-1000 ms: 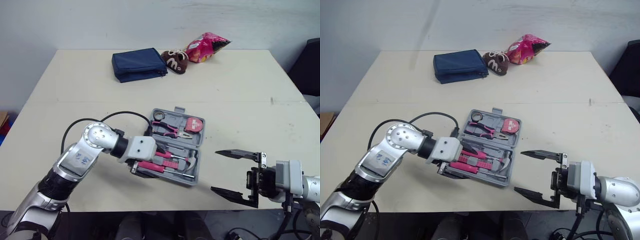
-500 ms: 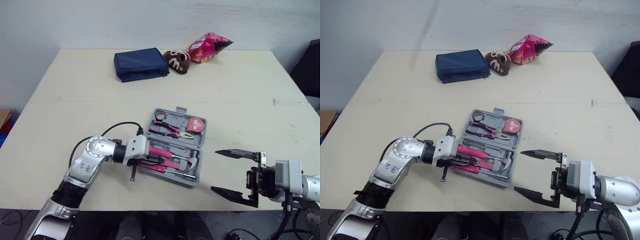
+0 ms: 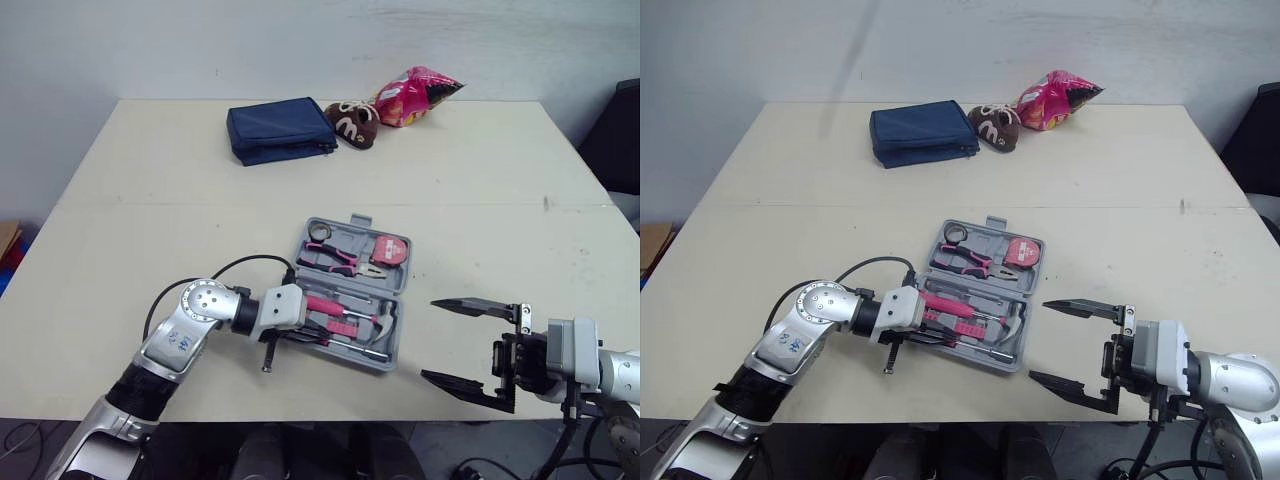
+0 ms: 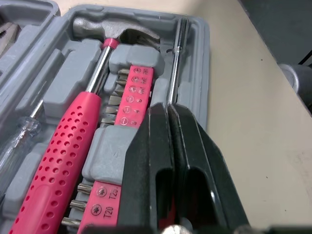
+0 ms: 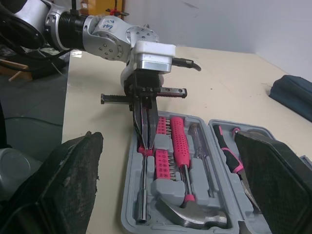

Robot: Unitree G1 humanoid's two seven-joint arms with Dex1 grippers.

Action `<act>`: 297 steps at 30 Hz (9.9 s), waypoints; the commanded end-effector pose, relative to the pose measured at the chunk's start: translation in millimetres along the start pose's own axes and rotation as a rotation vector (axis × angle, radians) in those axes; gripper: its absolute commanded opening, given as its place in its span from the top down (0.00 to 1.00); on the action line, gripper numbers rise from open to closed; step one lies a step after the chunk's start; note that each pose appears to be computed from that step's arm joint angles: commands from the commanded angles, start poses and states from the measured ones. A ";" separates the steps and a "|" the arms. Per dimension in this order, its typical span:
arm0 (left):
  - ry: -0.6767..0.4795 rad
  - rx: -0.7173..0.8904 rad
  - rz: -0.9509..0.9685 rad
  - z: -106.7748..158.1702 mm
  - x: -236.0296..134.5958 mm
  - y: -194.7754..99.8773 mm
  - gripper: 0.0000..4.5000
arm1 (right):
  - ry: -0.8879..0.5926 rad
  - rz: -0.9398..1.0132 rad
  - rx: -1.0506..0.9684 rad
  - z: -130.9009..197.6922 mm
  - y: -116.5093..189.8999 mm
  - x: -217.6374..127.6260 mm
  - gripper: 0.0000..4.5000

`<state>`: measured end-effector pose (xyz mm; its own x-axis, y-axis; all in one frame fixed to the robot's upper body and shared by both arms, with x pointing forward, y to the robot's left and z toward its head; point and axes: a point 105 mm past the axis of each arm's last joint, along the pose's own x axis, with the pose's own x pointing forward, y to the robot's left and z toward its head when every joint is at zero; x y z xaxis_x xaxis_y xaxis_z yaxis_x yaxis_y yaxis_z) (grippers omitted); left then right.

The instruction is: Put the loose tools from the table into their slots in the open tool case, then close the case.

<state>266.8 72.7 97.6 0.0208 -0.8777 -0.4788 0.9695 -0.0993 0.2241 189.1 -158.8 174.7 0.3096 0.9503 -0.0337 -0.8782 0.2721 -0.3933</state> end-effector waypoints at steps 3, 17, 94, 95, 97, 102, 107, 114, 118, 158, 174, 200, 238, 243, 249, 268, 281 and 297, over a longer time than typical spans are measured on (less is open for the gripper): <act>0.296 -0.141 -0.073 -62.0 3.6 -25.4 0.99 | -0.009 -0.024 -0.028 2.2 -1.6 -0.6 0.00; -0.299 -0.074 0.245 21.5 -71.2 40.9 1.00 | 0.304 -0.302 0.136 -54.2 -25.2 -16.7 0.06; 0.079 -0.735 0.676 5.5 -59.4 100.6 0.03 | 0.646 -0.661 0.842 -74.2 -125.0 42.5 0.02; 0.088 -0.735 0.687 4.7 -59.4 101.6 0.03 | 0.654 -0.660 0.843 -75.3 -124.2 43.9 0.02; 0.100 -0.735 0.710 3.4 -60.2 103.7 0.03 | 0.665 -0.662 0.843 -76.9 -123.0 45.4 0.02; 0.156 -0.732 0.706 -1.5 -57.4 101.3 0.03 | 0.685 -0.664 0.853 -80.9 -120.5 51.9 0.02; 0.181 -0.736 0.685 -3.2 -52.3 97.6 0.15 | 0.694 -0.664 0.867 -83.8 -118.6 59.9 0.14; 0.153 -0.732 0.666 1.0 -47.5 97.3 0.83 | 0.663 -0.684 0.886 -82.5 -117.5 66.6 0.88; 0.076 -0.706 0.676 9.9 -46.0 101.7 0.99 | 0.533 -0.695 0.770 -57.8 -125.5 76.2 1.00; 0.011 0.105 0.743 -59.9 -142.1 39.6 0.47 | 0.587 -0.593 -0.499 -93.3 -43.8 -86.7 0.07; -0.077 0.010 0.478 -10.5 -57.3 109.7 0.98 | 0.501 -0.207 0.236 -94.1 34.0 -11.5 1.00; -0.101 0.010 0.152 -15.6 -18.1 32.6 0.98 | 0.553 -0.274 -0.008 -130.4 -69.9 14.1 1.00; 0.065 0.139 0.003 19.7 70.5 54.3 0.98 | 0.440 -0.360 0.066 -107.7 -30.7 28.8 1.00; 0.122 0.105 0.026 8.1 73.6 57.8 0.98 | 0.408 -0.323 0.091 -109.8 -28.1 39.1 1.00; 0.178 0.065 -0.026 -8.6 76.9 45.9 0.98 | 0.355 -0.318 0.084 -106.6 -38.1 44.6 1.00; 0.167 -0.026 -0.047 -24.2 81.7 33.4 0.98 | 0.314 -0.085 0.143 -103.7 -45.7 72.9 1.00; -0.397 0.286 0.163 64.6 -12.3 66.0 0.98 | 0.451 -0.089 0.014 -64.5 -43.3 -11.9 1.00; 0.045 -0.142 0.664 -49.8 -193.5 28.8 0.00 | 0.502 -0.219 -0.155 -9.4 -66.0 -102.6 0.17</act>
<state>306.4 250.8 139.9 0.5788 -0.7407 -0.3410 0.8104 0.4763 0.3411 219.0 -272.3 180.8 0.6336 0.6825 -0.3642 -0.7477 0.4195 -0.5147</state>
